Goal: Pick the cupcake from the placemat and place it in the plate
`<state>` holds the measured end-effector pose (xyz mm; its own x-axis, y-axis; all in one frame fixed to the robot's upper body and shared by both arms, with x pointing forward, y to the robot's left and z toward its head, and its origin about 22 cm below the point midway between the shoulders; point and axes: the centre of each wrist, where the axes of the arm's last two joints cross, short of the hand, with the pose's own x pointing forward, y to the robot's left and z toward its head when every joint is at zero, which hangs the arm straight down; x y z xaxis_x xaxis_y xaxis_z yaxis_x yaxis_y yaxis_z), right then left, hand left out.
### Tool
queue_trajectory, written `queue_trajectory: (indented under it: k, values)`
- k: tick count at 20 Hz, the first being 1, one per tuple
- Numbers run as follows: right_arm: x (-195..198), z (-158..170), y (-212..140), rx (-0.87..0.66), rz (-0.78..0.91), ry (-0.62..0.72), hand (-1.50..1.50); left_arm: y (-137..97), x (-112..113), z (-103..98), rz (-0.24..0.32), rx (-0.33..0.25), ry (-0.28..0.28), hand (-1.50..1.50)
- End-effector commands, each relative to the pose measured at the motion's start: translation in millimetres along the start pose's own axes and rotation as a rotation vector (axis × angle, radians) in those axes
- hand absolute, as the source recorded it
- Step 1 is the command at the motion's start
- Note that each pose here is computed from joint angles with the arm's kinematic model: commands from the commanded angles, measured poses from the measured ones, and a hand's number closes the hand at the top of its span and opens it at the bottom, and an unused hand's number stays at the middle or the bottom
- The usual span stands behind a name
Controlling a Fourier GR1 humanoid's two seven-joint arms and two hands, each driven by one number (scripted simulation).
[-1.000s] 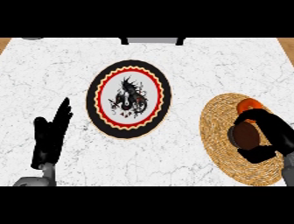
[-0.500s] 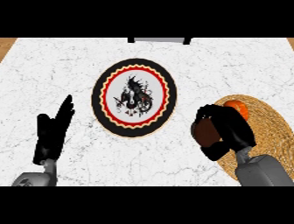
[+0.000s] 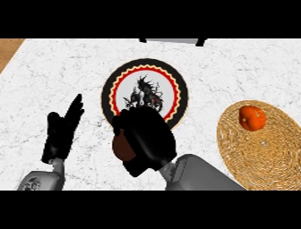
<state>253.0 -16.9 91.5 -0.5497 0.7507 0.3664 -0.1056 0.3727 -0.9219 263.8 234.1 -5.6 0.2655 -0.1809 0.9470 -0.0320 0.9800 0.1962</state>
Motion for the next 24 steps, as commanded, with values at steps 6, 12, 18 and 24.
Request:
queue_trajectory:
  k: [6,12,18,24]
  values:
    - [63.2,-34.1,-24.1,-0.268,-0.039,0.101,1.50,10.0,-7.8,-1.6,0.017,0.020,0.001,0.00]
    - [40.8,-84.1,-39.5,-0.278,-0.048,0.212,1.50,17.6,1.1,4.9,-0.004,0.060,-0.005,0.00]
    - [1.6,-101.6,-13.9,-0.244,-0.038,0.253,1.50,15.0,-5.8,4.0,0.005,0.049,0.003,0.00]
    - [-21.7,-119.3,-16.6,-0.165,0.012,0.296,1.50,-1.8,-6.1,0.1,0.019,0.052,-0.005,0.00]
